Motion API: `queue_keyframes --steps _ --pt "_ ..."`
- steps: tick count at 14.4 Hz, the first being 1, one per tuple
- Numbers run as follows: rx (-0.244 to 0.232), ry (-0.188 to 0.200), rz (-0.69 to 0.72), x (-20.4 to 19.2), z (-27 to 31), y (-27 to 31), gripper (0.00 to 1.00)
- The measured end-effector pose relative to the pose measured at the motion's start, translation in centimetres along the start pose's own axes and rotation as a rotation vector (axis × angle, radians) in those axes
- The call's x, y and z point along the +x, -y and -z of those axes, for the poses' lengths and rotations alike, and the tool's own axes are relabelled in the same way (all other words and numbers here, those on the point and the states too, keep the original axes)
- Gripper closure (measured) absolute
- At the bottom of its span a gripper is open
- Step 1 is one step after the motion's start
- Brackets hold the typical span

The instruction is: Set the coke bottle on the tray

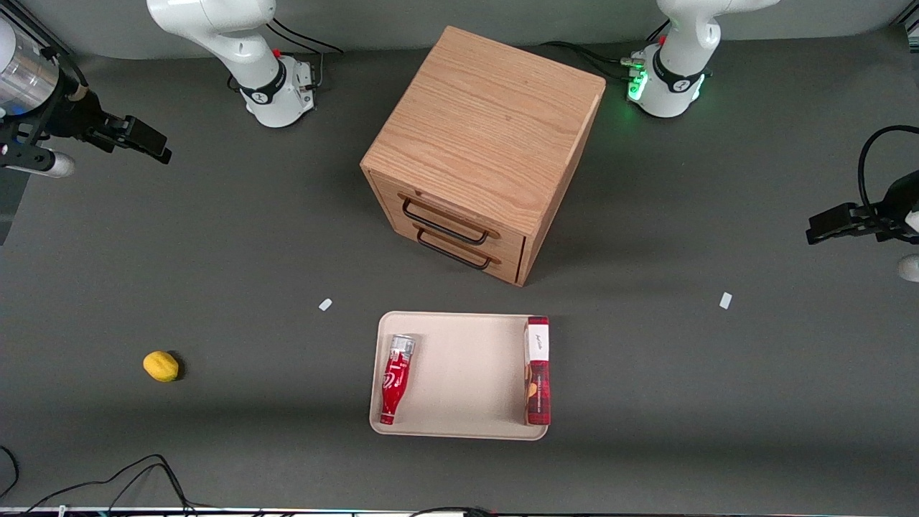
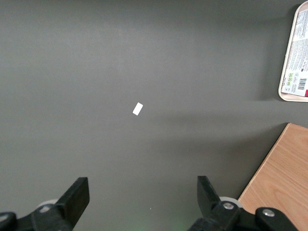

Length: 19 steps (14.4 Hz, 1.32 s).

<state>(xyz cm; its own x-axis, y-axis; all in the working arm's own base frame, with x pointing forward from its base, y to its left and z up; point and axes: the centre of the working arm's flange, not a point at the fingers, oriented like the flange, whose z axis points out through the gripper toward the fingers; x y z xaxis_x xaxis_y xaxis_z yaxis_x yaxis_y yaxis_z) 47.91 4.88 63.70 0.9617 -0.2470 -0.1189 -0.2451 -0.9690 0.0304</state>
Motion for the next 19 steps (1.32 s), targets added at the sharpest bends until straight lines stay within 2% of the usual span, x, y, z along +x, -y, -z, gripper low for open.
queue_keyframes --steps 5,7,10,13,17,19 --pt "-0.006 0.009 0.011 0.2 -0.5 0.7 0.00" --pt "-0.005 0.001 0.029 0.7 -0.1 1.8 0.00" --pt "0.004 -0.019 0.067 2.8 0.5 5.1 0.00" --pt "0.012 -0.006 0.086 5.9 -1.5 10.6 0.00" --pt "0.071 -0.001 0.037 9.9 -8.1 19.3 0.00" --pt "0.103 -0.004 0.000 11.5 -11.1 21.5 0.00"
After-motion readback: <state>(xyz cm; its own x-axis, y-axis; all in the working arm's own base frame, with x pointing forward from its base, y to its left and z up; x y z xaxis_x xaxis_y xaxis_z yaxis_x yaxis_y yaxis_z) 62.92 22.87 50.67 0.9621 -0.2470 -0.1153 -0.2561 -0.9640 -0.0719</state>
